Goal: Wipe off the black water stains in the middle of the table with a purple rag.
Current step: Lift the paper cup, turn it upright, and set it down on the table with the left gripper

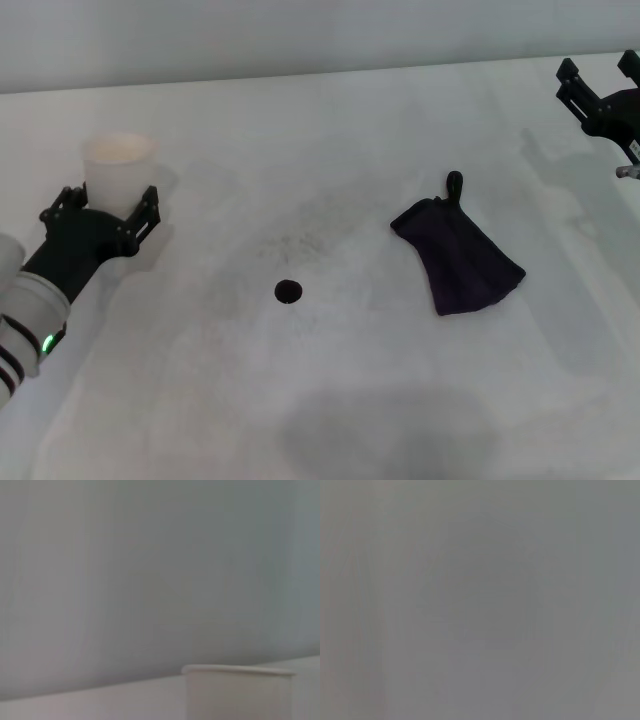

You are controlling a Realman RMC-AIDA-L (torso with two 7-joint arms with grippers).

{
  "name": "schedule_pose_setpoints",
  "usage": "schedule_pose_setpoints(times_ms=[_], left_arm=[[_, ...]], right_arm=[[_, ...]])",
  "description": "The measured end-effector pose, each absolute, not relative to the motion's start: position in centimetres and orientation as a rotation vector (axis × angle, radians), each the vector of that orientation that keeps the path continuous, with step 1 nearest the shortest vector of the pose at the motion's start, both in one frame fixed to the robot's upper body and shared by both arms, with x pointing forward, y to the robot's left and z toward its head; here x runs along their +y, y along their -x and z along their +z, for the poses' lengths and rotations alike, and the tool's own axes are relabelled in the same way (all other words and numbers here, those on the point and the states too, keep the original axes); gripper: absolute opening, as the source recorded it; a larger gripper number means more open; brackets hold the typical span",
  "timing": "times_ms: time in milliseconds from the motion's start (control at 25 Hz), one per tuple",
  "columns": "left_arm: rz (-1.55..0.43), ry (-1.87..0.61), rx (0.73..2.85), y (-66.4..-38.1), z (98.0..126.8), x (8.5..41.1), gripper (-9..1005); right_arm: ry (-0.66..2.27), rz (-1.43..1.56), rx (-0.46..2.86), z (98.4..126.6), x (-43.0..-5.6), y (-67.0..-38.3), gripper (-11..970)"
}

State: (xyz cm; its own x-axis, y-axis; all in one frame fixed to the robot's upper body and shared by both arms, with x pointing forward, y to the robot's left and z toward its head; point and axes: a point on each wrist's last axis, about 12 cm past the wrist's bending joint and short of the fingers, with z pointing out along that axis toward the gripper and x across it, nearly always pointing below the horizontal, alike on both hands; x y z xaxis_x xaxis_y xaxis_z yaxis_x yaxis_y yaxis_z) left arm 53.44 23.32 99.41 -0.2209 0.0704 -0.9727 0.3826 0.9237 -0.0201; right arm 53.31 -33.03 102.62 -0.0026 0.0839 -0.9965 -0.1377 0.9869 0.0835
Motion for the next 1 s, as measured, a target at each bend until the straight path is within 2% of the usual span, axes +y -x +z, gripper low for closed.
schedule_pose_setpoints(times_ms=[440, 1000], left_arm=[[-0.306, -0.291, 1.836, -51.9, 98.3, 23.5, 753], [-0.332, -0.272, 1.881, -51.0, 97.6, 22.8, 765]], right_arm=[[0.059, 0.167, 1.544, 103.1, -33.2, -53.8, 864], [0.05, 0.166, 1.523, 103.0, -33.7, -52.6, 864]])
